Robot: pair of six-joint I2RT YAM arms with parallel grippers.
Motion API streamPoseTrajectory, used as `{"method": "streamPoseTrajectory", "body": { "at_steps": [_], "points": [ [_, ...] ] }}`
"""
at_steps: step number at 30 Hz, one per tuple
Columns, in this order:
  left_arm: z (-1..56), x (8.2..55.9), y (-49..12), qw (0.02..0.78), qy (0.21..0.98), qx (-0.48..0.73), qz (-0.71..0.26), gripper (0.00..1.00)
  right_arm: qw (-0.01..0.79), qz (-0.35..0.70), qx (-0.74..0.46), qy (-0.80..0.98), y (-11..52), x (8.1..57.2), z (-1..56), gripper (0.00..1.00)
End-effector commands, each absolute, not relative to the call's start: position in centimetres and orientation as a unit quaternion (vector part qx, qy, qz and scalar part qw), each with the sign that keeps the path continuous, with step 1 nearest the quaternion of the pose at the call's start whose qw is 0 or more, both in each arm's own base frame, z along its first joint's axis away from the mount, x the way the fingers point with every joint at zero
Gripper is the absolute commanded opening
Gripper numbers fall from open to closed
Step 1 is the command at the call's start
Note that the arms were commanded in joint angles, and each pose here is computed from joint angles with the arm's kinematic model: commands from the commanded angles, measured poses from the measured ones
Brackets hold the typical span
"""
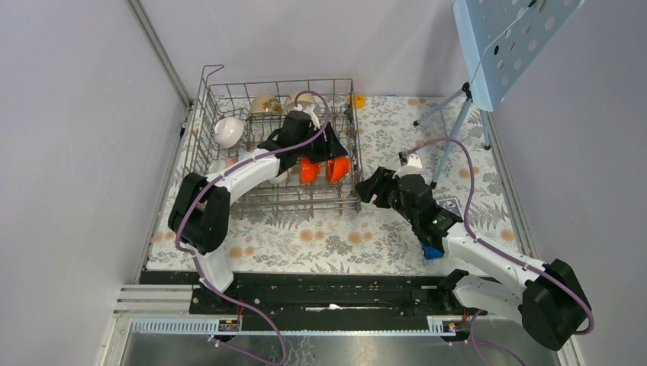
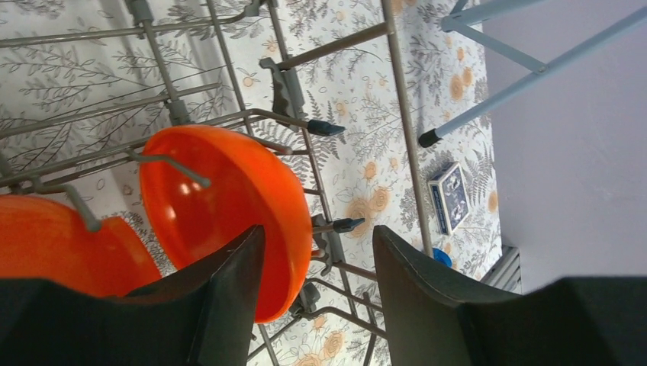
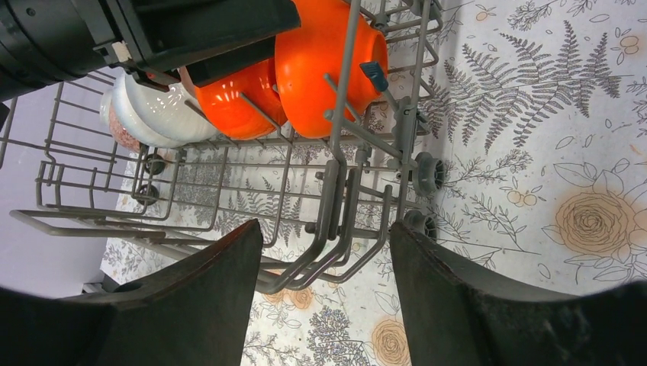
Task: Unload the bowls from the dish rack
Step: Pick up the bowl from the dish rack.
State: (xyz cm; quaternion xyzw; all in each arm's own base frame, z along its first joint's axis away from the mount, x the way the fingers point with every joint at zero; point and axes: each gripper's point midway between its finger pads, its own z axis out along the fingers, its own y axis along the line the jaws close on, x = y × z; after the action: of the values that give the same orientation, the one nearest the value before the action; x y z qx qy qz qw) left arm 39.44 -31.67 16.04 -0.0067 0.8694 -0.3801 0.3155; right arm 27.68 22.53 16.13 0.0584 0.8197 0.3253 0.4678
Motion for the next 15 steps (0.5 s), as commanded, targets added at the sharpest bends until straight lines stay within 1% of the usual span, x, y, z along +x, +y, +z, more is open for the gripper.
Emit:
{"method": "streamPoseTrajectory", "body": {
  "at_steps": [1, 10, 15],
  "points": [
    [17.9, 39.8, -32.9, 0.325, 0.842, 0.008, -0.43, 0.57, 0.488, 0.344, 0.078, 0.798, 23.0, 29.2, 18.6, 0.68],
    [16.2, 39.2, -33.3, 0.299, 0.845, 0.006, -0.443, 0.53, 0.461, 0.362, 0.092, 0.805, 23.1, 29.8, 17.2, 0.64],
    [15.5, 38.8, -33.7, 0.282, 0.842, 0.008, -0.46, 0.41, 0.445, 0.376, 0.09, 0.808, 23.7, 29.9, 16.7, 0.6]
  ]
}}
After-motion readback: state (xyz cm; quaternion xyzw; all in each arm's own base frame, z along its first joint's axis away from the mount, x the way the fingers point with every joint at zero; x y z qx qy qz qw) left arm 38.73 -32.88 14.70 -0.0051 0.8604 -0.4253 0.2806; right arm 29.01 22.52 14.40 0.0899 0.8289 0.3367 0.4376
